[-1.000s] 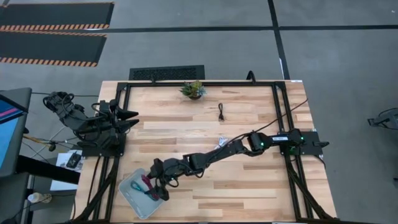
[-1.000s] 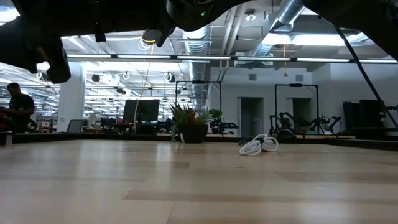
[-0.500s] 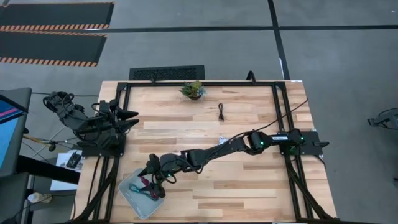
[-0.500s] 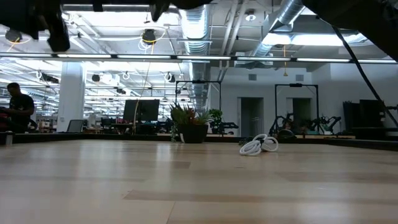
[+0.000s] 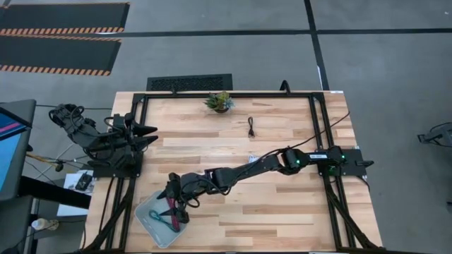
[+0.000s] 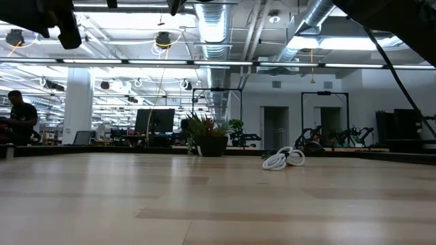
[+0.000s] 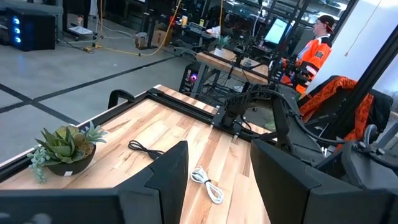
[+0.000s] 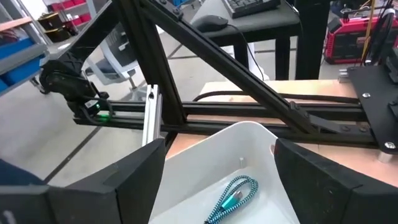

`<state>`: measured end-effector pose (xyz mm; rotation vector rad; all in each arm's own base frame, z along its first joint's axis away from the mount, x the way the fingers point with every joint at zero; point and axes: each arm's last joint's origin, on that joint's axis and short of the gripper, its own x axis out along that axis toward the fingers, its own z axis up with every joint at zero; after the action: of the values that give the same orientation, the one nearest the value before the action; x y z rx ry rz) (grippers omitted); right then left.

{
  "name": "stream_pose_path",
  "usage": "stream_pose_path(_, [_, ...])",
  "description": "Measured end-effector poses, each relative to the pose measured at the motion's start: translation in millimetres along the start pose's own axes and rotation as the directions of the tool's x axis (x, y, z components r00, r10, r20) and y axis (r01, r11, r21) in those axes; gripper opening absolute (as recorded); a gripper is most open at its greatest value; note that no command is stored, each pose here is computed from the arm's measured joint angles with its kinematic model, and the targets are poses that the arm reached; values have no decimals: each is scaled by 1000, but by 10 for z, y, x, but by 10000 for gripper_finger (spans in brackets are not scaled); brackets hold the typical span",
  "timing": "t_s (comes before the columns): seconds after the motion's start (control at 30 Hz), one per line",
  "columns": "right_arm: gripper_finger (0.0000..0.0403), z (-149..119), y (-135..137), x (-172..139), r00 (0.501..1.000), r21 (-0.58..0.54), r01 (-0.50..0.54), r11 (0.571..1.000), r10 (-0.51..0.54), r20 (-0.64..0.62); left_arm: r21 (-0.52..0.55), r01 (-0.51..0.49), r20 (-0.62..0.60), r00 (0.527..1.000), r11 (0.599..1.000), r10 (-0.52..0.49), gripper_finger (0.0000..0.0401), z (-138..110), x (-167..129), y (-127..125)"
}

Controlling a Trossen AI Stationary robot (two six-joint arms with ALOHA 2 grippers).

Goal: Pick and place USB-C Cables
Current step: Put the pink charger cable into the gray bin

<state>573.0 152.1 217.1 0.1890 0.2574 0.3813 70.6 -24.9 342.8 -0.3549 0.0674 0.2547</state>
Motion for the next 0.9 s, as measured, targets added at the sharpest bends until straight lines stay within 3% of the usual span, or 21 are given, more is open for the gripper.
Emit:
stream_pose_path(0.27, [324,5,-32,-39,997,-18,47,999,-48,-53,-5,0,0,1000,1000,0,162,0,0,0])
stream_pose_path(0.37, [320,103,-74,-153,978,-9,173,985,-173,-116,-9,9,-6,1000,1000,-9,162,-3,0,-2])
stream_pose_path(0.53, [305,-7,-218,-252,872,-52,422,905,-421,-248,-7,25,-18,1000,1000,-26,162,-9,0,-6])
stream_pose_path(0.73, [290,-136,-342,-264,832,-43,487,872,-478,-281,-12,18,-15,1000,1000,-18,162,-9,1,-4])
stream_pose_path(0.9, [289,-233,-406,-235,833,-36,501,865,-493,-253,-14,13,-12,1000,1000,-14,162,-8,1,-2])
